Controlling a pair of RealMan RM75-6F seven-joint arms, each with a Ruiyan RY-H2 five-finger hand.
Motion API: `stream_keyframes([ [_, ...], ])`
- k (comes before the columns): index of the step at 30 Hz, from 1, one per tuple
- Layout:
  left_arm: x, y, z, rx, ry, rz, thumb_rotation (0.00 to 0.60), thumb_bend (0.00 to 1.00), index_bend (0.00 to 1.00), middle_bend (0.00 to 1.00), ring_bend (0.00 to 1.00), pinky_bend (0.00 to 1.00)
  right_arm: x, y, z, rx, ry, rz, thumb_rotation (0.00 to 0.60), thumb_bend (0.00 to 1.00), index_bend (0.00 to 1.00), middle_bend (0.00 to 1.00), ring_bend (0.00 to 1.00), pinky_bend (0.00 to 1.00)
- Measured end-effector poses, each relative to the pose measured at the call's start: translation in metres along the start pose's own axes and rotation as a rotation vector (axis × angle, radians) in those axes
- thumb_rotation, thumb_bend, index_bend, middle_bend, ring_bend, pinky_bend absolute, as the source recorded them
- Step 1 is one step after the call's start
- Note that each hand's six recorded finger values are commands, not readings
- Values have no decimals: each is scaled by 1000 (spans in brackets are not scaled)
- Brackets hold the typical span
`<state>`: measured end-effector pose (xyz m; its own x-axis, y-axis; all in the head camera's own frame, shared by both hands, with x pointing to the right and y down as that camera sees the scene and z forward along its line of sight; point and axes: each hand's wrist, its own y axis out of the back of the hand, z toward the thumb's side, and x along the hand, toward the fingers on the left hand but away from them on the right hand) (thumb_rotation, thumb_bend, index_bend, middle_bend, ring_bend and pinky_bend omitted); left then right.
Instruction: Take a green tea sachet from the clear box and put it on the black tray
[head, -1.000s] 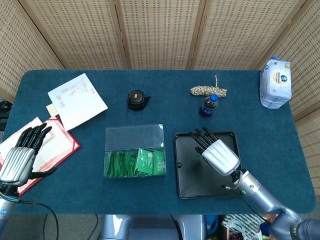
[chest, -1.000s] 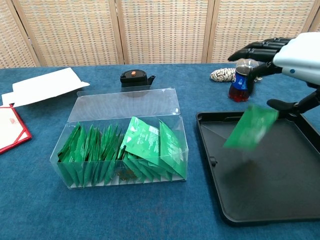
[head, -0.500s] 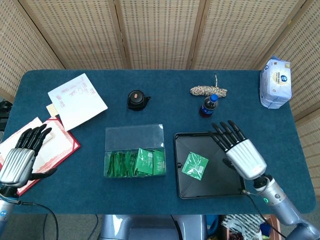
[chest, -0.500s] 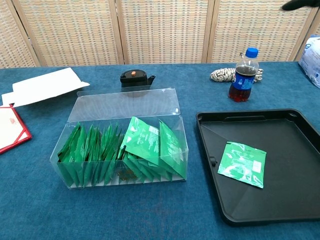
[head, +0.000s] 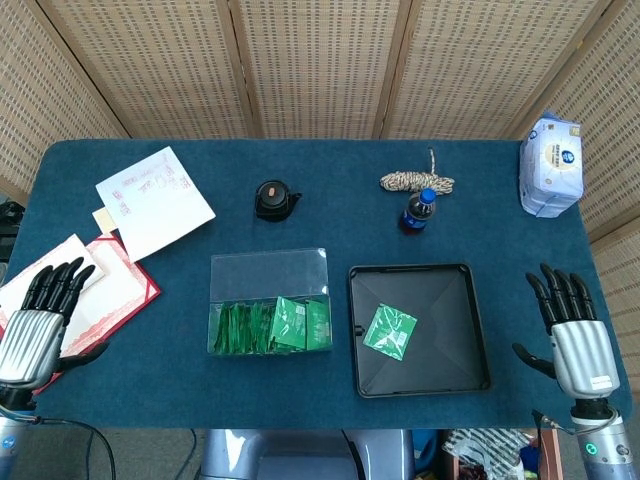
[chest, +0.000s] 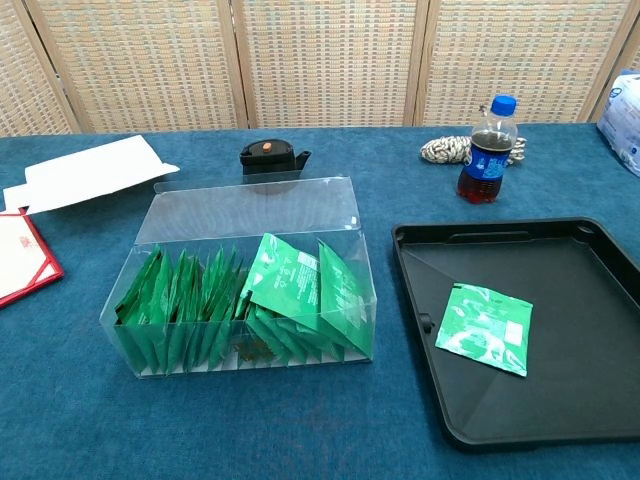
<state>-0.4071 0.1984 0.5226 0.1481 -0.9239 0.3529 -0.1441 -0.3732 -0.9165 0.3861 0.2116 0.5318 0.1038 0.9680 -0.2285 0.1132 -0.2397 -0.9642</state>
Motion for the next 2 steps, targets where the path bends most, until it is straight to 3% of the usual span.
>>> stream_keyframes([
  [2, -1, 0, 0, 1, -1, 1, 600, 68, 0, 0, 0, 0, 4, -1, -1, -1, -12, 3, 600, 0, 0, 0, 0, 0],
])
